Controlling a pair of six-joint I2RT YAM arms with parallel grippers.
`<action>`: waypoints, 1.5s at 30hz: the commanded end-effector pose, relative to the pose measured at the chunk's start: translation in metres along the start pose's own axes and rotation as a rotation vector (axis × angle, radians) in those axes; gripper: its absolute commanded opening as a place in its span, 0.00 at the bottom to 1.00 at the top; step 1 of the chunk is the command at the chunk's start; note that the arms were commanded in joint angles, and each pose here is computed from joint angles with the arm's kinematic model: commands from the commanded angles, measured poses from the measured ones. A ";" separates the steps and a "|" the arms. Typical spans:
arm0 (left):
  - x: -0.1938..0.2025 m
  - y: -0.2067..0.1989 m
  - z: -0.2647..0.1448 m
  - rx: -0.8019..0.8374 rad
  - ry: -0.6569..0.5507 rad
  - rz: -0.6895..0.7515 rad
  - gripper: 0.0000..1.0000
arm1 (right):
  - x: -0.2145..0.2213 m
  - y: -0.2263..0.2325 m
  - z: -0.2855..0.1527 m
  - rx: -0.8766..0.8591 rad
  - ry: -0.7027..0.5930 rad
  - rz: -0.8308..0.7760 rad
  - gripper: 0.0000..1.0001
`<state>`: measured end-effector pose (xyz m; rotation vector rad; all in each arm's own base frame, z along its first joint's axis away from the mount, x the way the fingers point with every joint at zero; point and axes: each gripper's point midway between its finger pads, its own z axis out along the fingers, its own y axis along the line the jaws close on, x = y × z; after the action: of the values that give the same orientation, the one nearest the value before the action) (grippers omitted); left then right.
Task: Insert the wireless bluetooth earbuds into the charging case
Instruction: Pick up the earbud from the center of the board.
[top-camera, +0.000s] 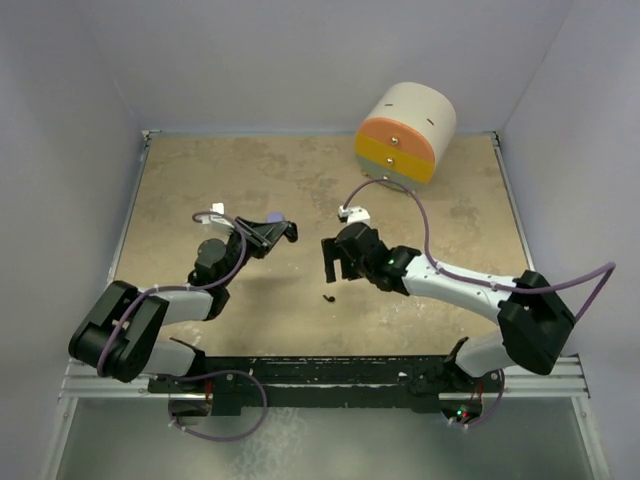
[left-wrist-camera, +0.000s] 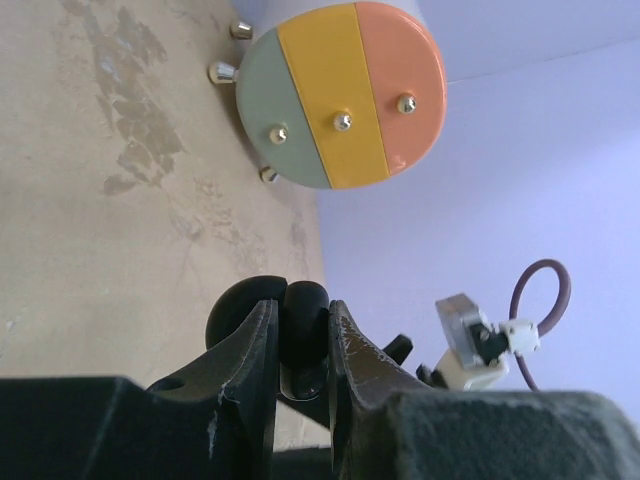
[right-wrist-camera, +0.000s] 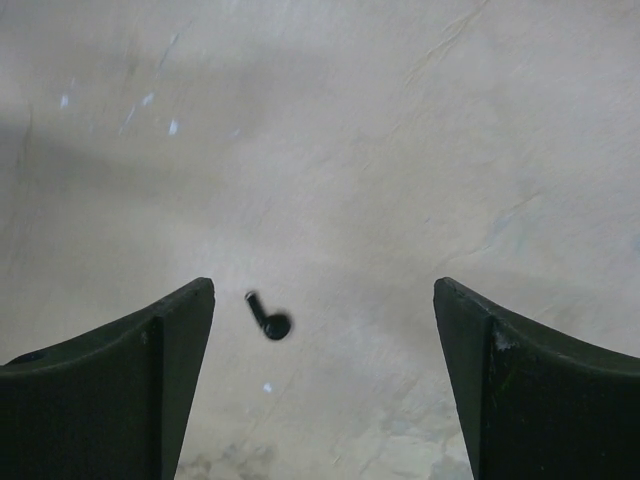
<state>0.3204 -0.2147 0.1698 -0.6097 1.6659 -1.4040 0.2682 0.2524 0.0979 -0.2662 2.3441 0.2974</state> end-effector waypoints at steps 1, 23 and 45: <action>-0.004 -0.008 -0.015 0.041 0.000 -0.018 0.00 | 0.027 0.035 -0.007 -0.099 0.022 0.042 0.90; 0.010 0.011 -0.043 0.001 0.026 -0.016 0.00 | 0.112 0.039 0.018 0.081 0.109 -0.063 0.70; 0.009 0.014 -0.048 -0.017 0.058 -0.008 0.00 | 0.131 0.029 0.023 0.141 0.151 -0.058 0.34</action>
<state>0.2790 -0.1931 0.1420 -0.6424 1.7626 -1.4116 0.2012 0.2861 0.0164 -0.2720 2.3981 0.1467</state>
